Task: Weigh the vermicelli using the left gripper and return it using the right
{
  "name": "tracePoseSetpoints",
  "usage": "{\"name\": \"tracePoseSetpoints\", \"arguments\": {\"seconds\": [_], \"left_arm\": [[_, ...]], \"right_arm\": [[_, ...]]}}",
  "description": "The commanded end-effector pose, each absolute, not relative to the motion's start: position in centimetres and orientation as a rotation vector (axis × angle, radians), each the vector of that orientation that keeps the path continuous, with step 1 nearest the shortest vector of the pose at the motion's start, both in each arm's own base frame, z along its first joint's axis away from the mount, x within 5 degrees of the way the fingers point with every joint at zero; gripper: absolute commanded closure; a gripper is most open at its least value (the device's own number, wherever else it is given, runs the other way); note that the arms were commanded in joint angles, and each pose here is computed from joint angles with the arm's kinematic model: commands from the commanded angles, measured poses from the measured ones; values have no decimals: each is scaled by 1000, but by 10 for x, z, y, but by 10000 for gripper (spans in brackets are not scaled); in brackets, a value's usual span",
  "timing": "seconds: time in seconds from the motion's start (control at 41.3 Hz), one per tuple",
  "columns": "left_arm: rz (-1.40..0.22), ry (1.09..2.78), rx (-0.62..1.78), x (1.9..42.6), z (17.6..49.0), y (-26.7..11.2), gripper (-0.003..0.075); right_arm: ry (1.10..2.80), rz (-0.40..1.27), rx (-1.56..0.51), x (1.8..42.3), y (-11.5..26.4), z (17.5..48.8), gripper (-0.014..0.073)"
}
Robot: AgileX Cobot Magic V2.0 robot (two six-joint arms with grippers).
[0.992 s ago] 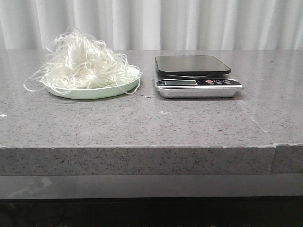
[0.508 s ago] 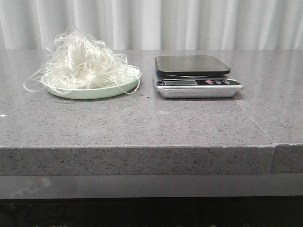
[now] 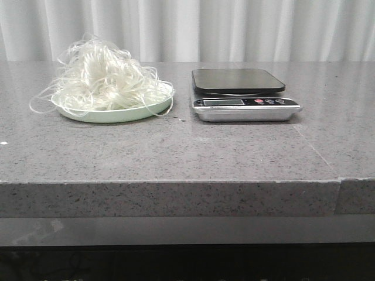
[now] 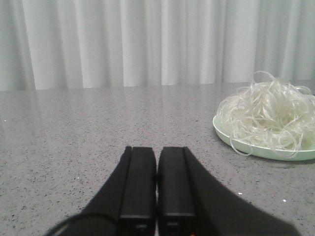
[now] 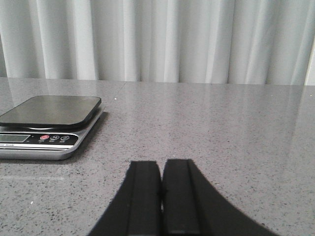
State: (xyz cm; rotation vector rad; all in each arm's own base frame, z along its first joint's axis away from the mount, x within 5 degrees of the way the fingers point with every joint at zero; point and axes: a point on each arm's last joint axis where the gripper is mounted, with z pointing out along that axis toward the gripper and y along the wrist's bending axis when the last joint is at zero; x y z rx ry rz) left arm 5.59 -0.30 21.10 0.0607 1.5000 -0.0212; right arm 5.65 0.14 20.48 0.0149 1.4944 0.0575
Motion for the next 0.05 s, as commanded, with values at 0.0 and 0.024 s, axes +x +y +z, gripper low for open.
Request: {"name": "tracePoseSetpoints", "arguments": {"seconds": [0.0,0.024], "left_arm": [[-29,1413,44,54,217,-3,575],[-29,1413,44,54,217,-3,575]], "right_arm": [[1384,53,21,54,1,216,436],[1384,53,21,54,1,216,436]]}}
